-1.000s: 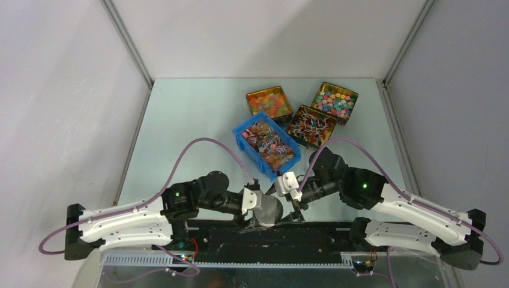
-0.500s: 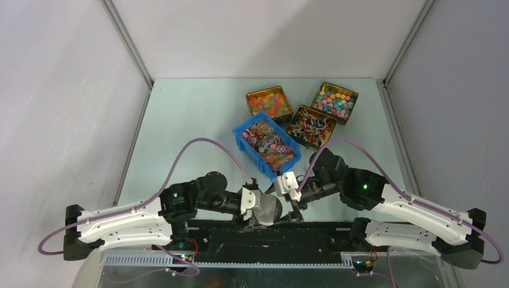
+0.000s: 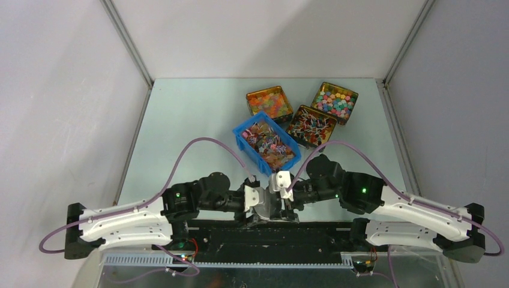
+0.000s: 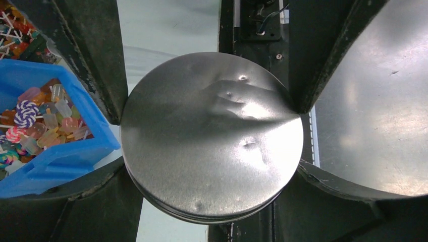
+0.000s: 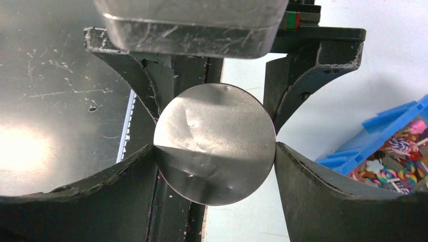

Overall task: Pack the candies
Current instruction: Screw the bottle lid onto the packing bottle.

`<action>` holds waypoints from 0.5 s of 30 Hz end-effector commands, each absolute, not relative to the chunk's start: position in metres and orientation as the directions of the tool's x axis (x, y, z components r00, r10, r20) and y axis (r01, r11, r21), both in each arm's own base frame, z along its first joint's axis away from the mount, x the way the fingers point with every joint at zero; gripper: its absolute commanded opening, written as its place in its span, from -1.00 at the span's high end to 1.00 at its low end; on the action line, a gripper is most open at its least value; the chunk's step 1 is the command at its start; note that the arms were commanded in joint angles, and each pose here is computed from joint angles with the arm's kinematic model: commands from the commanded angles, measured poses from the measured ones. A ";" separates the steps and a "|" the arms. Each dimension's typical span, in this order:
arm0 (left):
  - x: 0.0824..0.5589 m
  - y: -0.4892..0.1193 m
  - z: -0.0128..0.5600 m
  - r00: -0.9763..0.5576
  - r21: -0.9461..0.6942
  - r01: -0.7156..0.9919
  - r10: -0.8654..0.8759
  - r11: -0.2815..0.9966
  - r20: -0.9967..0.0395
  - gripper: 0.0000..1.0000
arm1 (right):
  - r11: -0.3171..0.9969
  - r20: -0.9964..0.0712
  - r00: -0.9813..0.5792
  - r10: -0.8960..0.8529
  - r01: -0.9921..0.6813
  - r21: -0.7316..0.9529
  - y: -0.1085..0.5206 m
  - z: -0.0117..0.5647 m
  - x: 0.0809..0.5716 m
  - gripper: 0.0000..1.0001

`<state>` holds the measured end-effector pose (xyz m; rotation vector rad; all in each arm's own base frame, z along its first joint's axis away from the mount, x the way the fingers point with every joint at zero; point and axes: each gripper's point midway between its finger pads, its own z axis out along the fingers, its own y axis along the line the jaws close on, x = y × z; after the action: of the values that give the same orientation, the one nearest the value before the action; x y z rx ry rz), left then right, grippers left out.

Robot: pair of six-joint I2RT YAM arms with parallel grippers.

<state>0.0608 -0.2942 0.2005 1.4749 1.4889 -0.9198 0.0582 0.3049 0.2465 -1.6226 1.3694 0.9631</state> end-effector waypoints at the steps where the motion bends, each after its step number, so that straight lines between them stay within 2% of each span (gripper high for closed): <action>1: 0.102 -0.317 0.285 0.063 0.091 0.962 0.117 0.259 -0.991 0.20 | 0.020 -0.941 0.077 -0.329 -0.996 -0.088 0.322 0.269 0.074 -0.27; 6: 0.106 -0.320 0.291 0.064 0.089 0.956 0.098 0.280 -0.993 0.20 | 0.055 -0.941 0.046 -0.335 -0.996 -0.068 0.325 0.267 0.076 -0.26; 15: 0.112 -0.325 0.304 0.074 0.086 0.947 0.051 0.309 -0.996 0.22 | 0.122 -0.946 -0.006 -0.324 -0.992 -0.036 0.332 0.267 0.083 -0.11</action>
<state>0.0759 -0.2972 0.1924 1.4383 1.5359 -0.8398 0.0716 0.3094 0.2381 -1.5334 1.4919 0.8823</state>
